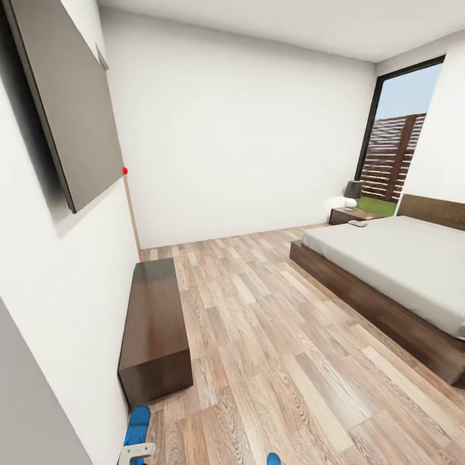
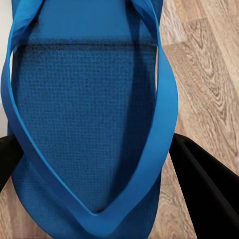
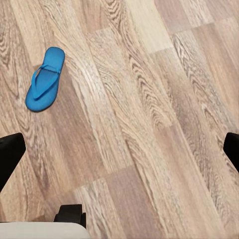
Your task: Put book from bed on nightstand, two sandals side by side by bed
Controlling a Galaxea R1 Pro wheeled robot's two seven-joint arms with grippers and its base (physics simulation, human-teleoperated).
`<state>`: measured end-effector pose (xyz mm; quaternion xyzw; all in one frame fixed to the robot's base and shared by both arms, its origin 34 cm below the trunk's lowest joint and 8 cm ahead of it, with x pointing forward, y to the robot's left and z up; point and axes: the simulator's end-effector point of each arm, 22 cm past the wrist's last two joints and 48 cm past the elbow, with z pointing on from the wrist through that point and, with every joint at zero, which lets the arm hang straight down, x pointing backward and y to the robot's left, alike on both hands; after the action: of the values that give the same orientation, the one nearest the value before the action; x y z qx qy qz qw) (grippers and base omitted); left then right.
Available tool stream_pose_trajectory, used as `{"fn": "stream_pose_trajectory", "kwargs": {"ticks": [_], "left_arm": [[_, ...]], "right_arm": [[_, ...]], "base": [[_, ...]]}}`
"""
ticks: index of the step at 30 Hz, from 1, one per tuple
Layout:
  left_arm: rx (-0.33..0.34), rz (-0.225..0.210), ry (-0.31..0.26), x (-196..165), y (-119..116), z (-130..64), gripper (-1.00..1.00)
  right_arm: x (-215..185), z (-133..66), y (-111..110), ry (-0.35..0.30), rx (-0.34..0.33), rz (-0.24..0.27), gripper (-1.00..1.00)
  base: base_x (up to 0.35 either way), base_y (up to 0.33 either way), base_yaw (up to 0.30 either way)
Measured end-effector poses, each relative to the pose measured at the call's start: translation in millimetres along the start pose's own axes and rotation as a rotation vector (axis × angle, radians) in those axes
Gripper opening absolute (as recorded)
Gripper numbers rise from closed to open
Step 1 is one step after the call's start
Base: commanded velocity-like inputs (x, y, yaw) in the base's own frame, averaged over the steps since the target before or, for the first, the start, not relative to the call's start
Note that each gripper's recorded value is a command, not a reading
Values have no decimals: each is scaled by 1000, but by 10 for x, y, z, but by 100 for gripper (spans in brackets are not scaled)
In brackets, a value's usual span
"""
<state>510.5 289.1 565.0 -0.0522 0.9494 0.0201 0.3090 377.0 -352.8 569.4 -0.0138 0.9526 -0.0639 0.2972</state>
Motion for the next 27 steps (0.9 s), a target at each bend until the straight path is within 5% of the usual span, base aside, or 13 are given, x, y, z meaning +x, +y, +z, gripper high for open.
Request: {"fn": "stream_pose_trajectory", "kwargs": {"ticks": [12,27], "left_arm": [[0,0,0,-1,0,-2,-100],[1,0,-3,-8,-3,0,-100]], "right_arm": [[-49,-2,4,-27,-1,-2,100],[-46,-1,6,-28,-1,-2,100]], "base": [[72,120,-18],[80,100,-154]]}}
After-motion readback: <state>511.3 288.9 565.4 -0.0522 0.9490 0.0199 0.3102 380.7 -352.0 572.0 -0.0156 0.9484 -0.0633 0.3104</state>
